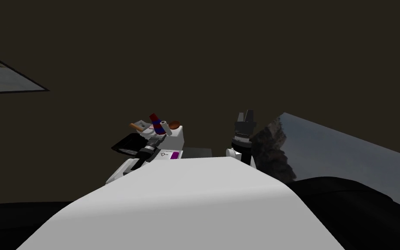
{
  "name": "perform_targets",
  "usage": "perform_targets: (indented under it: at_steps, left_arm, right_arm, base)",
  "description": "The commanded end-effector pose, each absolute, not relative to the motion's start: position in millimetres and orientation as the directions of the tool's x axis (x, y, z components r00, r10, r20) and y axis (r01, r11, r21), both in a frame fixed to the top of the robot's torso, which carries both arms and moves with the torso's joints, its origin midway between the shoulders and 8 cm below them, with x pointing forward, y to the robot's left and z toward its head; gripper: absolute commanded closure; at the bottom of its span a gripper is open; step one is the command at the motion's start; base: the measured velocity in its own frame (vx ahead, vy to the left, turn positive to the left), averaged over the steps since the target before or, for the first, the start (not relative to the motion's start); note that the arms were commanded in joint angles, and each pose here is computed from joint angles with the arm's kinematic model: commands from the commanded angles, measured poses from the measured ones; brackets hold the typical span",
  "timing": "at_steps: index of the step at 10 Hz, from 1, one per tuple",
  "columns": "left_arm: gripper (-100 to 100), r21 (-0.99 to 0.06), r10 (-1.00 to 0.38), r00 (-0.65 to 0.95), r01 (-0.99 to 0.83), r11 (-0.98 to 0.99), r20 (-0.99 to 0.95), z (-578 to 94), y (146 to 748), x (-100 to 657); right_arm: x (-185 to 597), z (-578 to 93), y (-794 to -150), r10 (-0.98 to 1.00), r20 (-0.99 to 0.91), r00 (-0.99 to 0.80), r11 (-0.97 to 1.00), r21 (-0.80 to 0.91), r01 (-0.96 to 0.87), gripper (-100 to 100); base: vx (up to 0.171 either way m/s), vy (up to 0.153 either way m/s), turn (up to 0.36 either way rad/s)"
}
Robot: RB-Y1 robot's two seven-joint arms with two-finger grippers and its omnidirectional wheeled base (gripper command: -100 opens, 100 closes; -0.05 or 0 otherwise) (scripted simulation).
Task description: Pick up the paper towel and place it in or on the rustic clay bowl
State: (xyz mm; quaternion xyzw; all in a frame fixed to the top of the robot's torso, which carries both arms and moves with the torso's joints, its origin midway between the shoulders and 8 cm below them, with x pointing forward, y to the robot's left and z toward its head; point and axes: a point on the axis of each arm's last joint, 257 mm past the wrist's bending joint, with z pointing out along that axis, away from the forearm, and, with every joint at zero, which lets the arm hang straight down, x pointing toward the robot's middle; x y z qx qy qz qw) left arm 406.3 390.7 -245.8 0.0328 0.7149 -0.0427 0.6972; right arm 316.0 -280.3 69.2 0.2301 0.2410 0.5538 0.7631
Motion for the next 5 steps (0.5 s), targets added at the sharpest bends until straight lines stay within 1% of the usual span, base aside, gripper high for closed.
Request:
perform_targets:
  at_steps: [1, 2, 3, 4, 5]
  left_arm:
    - [-100, -0.003, -0.002, -0.008, 0.112, 0.994, -1.0, -239.0, 391.3, 411.8]
    - [-100, 0.0, 0.0, 0.001, 0.114, 0.993, -1.0, -235.1, 390.9, 414.9]
    - [-100, -0.003, -0.003, -0.005, 0.113, 0.994, -1.0, -238.4, 390.9, 413.9]
    - [0, -0.002, -0.002, -0.004, 0.113, 0.994, -1.0, -237.9, 390.7, 414.4]
    - [-100, -0.002, -0.002, -0.004, 0.113, 0.994, -1.0, -237.8, 390.7, 414.4]
  right_arm:
    - [316.0, 69.2, -280.3, 0.956, -0.113, 0.271, 0.281, 0.618, -0.734, 0]
    - [316.0, 69.2, -280.3, 0.956, -0.113, 0.271, 0.281, 0.618, -0.734, 0]
    - [316.0, 69.2, -280.3, 0.956, -0.113, 0.271, 0.281, 0.618, -0.734, 0]
    - [316.0, 69.2, -280.3, 0.956, -0.113, 0.27, 0.281, 0.618, -0.734, 0]
    - [316.0, 69.2, -280.3, 0.956, -0.113, 0.27, 0.281, 0.618, -0.734, 0]
  base:
    - [0.199, 0.004, -0.073]
    - [0.202, 0.023, -0.067]
    - [0.092, 0.01, -0.013]
    - [0.017, 0.002, 0.002]
    - [0.009, 0.001, -0.001]
